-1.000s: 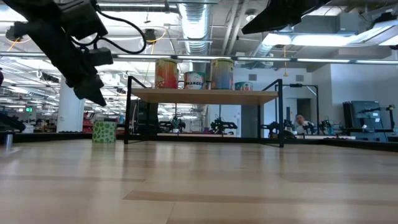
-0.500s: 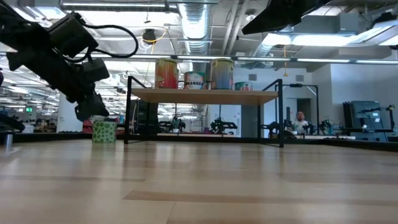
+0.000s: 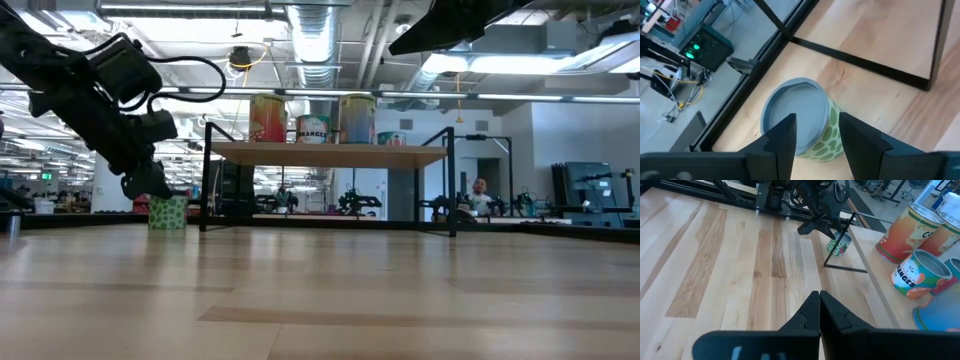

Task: Pick and place cans onto a shelf
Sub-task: Put the canned green peas on the shelf

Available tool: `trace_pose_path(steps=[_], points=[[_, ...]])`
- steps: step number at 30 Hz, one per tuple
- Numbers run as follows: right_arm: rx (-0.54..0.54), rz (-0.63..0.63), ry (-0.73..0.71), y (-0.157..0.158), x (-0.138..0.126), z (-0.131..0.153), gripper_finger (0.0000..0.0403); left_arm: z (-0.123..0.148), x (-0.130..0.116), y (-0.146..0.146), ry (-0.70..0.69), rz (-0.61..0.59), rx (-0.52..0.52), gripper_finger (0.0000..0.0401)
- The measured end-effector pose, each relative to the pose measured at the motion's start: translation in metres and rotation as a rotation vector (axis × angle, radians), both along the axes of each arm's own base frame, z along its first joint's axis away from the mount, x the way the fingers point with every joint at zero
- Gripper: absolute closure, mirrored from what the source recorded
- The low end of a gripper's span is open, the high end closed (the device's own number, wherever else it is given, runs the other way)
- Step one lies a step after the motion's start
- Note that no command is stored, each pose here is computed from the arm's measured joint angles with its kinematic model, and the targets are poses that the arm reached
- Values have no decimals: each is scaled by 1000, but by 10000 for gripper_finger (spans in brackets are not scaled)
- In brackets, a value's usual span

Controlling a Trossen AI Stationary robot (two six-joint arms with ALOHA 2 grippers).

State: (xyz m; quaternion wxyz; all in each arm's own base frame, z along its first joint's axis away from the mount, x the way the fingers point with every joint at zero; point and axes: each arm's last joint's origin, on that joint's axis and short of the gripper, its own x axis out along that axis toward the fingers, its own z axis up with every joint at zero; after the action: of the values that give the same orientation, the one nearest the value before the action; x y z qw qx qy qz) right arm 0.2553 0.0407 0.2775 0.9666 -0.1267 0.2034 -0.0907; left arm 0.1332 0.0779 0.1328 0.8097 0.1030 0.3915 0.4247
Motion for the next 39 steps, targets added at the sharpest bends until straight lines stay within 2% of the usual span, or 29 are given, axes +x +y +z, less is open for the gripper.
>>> trace_pose_path(steps=[9, 15, 21, 29, 39], points=[[0, 0, -1, 0, 0, 0, 392, 0, -2, 7, -6, -46, -32, 308], [0, 0, -1, 0, 0, 0, 387, 1, -4, 11, 11, -40, -15, 338], [-5, 2, 1, 0, 0, 0, 392, 3, -2, 11, 20, -79, -30, 395], [-8, 3, 1, 0, 0, 0, 388, 13, 2, 13, 0, -73, -74, 399], [-8, 4, 2, 0, 0, 0, 391, 9, 5, 1, -23, -45, -124, 401]])
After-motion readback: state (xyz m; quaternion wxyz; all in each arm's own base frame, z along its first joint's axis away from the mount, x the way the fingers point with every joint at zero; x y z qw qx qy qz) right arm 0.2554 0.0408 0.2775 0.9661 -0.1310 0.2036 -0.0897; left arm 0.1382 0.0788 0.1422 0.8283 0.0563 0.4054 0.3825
